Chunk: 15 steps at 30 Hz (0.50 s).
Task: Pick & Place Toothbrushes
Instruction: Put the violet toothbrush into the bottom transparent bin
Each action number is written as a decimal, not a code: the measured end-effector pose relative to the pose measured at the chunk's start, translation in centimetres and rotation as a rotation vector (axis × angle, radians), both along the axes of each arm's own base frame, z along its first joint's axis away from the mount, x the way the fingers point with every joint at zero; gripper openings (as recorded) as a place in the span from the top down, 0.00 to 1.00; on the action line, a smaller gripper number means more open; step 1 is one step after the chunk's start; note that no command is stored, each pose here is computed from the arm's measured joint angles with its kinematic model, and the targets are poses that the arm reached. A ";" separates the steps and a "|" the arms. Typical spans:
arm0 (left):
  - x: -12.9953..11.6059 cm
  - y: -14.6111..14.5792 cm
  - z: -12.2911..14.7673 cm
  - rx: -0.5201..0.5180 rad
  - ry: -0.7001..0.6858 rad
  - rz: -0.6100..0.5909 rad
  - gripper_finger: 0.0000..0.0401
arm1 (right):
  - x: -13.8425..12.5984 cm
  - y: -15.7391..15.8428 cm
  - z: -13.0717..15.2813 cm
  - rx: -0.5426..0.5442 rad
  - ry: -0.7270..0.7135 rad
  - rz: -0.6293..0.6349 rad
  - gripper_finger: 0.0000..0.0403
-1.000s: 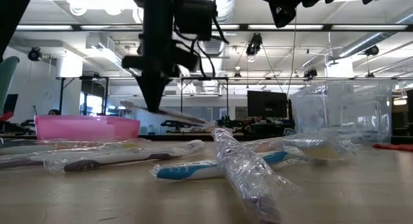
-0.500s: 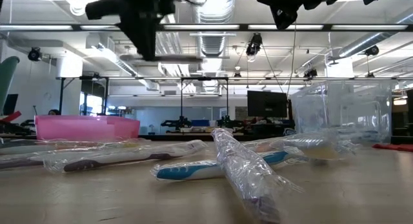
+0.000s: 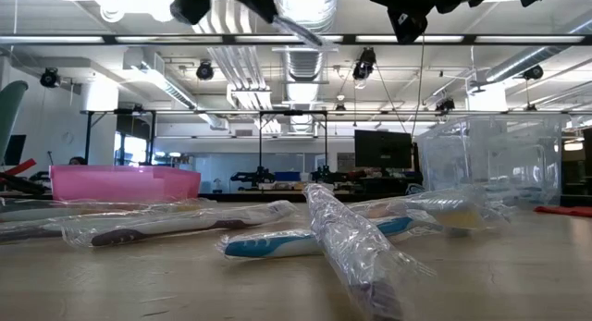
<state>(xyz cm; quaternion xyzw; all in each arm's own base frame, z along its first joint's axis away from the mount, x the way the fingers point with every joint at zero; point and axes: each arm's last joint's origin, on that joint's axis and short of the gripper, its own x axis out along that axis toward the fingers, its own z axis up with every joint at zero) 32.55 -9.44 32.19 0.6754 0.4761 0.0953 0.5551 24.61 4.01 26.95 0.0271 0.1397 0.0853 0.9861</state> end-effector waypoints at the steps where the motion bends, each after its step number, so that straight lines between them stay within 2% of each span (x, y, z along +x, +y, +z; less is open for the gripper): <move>1: 0.2 0.0 0.3 0.050 -0.005 0.000 0.96 | 0.0 0.0 0.0 0.003 0.001 -0.001 0.98; 4: 0.9 0.0 0.9 0.170 0.026 -0.023 0.96 | 0.1 0.0 -0.1 0.006 0.000 -0.001 0.98; 9: 1.8 -0.3 1.8 0.320 0.164 -0.135 0.96 | 0.1 0.0 0.0 0.006 -0.003 -0.002 0.98; 15: 2.0 -0.5 1.8 0.417 0.337 -0.273 0.96 | 0.6 0.1 0.3 0.019 -0.071 -0.002 0.98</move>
